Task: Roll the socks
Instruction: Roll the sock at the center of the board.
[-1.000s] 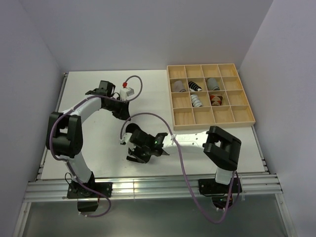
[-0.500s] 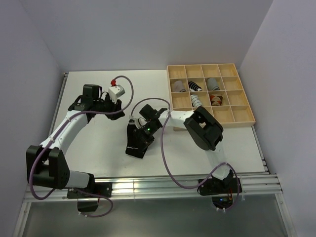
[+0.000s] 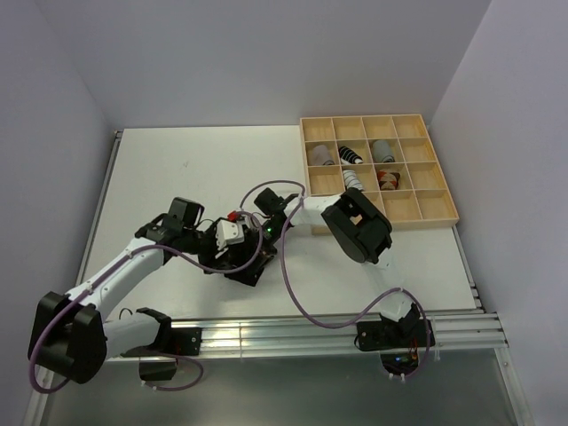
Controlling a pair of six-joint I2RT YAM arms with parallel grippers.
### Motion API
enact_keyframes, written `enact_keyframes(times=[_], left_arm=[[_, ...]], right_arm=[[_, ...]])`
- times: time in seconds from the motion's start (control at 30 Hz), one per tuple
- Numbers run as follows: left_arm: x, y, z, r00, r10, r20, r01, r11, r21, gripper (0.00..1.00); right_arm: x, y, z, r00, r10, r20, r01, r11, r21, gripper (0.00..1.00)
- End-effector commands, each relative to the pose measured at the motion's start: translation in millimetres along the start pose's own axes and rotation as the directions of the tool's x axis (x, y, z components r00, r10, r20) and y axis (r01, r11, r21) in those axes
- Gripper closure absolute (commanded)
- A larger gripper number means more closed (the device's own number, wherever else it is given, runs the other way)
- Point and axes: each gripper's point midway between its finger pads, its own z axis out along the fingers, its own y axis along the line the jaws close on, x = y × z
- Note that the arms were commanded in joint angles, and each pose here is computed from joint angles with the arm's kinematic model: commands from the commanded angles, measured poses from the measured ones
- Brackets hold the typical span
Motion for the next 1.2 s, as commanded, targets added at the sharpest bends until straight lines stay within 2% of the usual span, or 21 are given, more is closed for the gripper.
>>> enact_keyframes(times=[0.0, 0.13, 0.27, 0.6, 0.9, 1.03, 1.17], left_arm=[[-9.5, -3.7, 3.0, 0.993, 0.11, 0.039, -0.111, 0.994, 0.021, 0.32], [-4.6, -17.8, 15.3, 0.985, 0.168, 0.028, -0.169, 0.985, 0.04, 0.3], [-9.1, -13.4, 21.6, 0.972, 0.232, 0.034, -0.231, 0.973, -0.026, 0.27], [-5.5, -19.9, 43.4, 0.953, 0.304, 0.006, -0.303, 0.951, -0.065, 0.3], [13.9, -36.3, 54.9, 0.943, 0.33, -0.045, -0.329, 0.944, 0.033, 0.31], [26.0, -42.8, 59.8, 0.946, 0.311, -0.09, -0.303, 0.948, 0.096, 0.32], [30.0, -37.2, 64.9, 0.95, 0.293, -0.105, -0.287, 0.955, 0.07, 0.34]], right_arm=[[-10.4, -7.7, 0.6, 1.0, 0.012, 0.013, -0.012, 1.0, 0.027, 0.88], [-9.5, -12.2, 2.6, 1.0, 0.022, 0.008, -0.023, 0.999, 0.035, 0.88], [-8.2, -14.9, 3.3, 0.999, 0.035, 0.007, -0.035, 0.999, 0.031, 0.88], [-9.8, -18.8, 1.7, 0.999, 0.042, 0.011, -0.043, 0.998, 0.037, 0.9], [-9.2, -21.7, 0.4, 0.999, 0.043, 0.011, -0.043, 0.998, 0.037, 0.91], [-9.2, -21.9, 0.3, 0.999, 0.046, 0.014, -0.046, 0.998, 0.033, 0.91], [-8.5, -23.0, 0.2, 0.999, 0.047, 0.016, -0.047, 0.998, 0.033, 0.91]])
